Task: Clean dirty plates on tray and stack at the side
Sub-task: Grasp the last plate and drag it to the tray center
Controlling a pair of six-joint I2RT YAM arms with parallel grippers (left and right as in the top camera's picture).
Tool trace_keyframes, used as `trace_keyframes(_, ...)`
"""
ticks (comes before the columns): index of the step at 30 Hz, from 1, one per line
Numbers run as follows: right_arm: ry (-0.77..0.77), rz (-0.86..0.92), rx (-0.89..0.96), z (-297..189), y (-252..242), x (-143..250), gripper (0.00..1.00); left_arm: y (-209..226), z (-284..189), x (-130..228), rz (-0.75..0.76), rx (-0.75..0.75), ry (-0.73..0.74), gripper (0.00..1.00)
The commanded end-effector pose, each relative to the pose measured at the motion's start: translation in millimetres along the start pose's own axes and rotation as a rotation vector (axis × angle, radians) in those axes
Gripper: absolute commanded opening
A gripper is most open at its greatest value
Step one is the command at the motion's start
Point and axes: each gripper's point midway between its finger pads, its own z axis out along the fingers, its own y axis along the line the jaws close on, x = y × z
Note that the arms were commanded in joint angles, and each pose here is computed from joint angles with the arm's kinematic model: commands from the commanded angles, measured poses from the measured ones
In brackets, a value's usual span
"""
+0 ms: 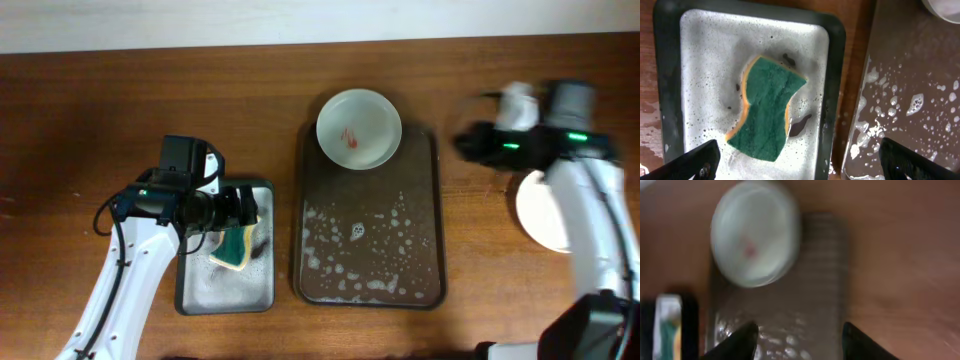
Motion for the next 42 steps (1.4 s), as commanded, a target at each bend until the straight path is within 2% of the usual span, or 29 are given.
trace_keyframes(1, 0.004, -0.269, 0.120, 51, 31, -1, 0.55, -3, -6, -5, 0.008, 0.016, -0.022, 0.99)
trace_keyframes(5, -0.010, -0.368, 0.181, 136, 39, -1, 0.50, -3, -6, -5, 0.008, 0.016, -0.022, 0.99)
trace_keyframes(7, -0.012, -0.349, 0.192, 176, 20, 1, 0.49, -3, -6, -5, 0.008, 0.016, -0.022, 0.99)
trace_keyframes(10, -0.014, -0.256, 0.209, 202, -8, 4, 0.45, -3, -6, -5, 0.009, 0.016, -0.022, 1.00)
trace_keyframes(12, -0.022, -0.246, 0.177, 194, -6, -2, 0.37, -3, -6, -5, 0.008, 0.016, -0.022, 0.99)
trace_keyframes(16, -0.069, -0.254, 0.182, 170, -1, -19, 0.37, -3, -6, -5, 0.008, 0.016, -0.022, 0.99)
trace_keyframes(20, -0.036, -0.268, 0.146, 160, 4, -14, 0.35, -3, -6, -5, 0.008, 0.016, -0.022, 0.99)
trace_keyframes(25, -0.151, -0.331, 0.178, 112, 15, -46, 0.35, -3, -6, -5, 0.008, 0.016, -0.022, 1.00)
trace_keyframes(28, -0.129, -0.298, 0.267, 126, -15, -43, 0.35, -3, -6, -5, 0.008, 0.016, -0.022, 0.99)
trace_keyframes(33, -0.087, -0.223, 0.307, 161, -52, -30, 0.37, -3, -6, -5, 0.008, 0.016, -0.022, 0.99)
trace_keyframes(36, -0.056, -0.178, 0.311, 167, -56, -20, 0.27, -3, -6, -5, 0.008, 0.016, -0.022, 0.99)
trace_keyframes(37, -0.016, -0.136, 0.317, 174, -61, -8, 0.13, -3, -6, -5, 0.008, 0.016, -0.022, 0.99)
trace_keyframes(38, 0.003, -0.099, 0.316, 178, -64, -1, 0.04, -3, -6, -5, 0.008, 0.016, -0.022, 1.00)
trace_keyframes(40, 0.021, -0.094, 0.282, 173, -56, 2, 0.04, -3, -6, -5, 0.008, 0.016, -0.022, 0.99)
trace_keyframes(42, -0.023, -0.103, 0.263, 143, -39, -14, 0.04, -3, -6, -5, 0.008, 0.016, -0.022, 0.99)
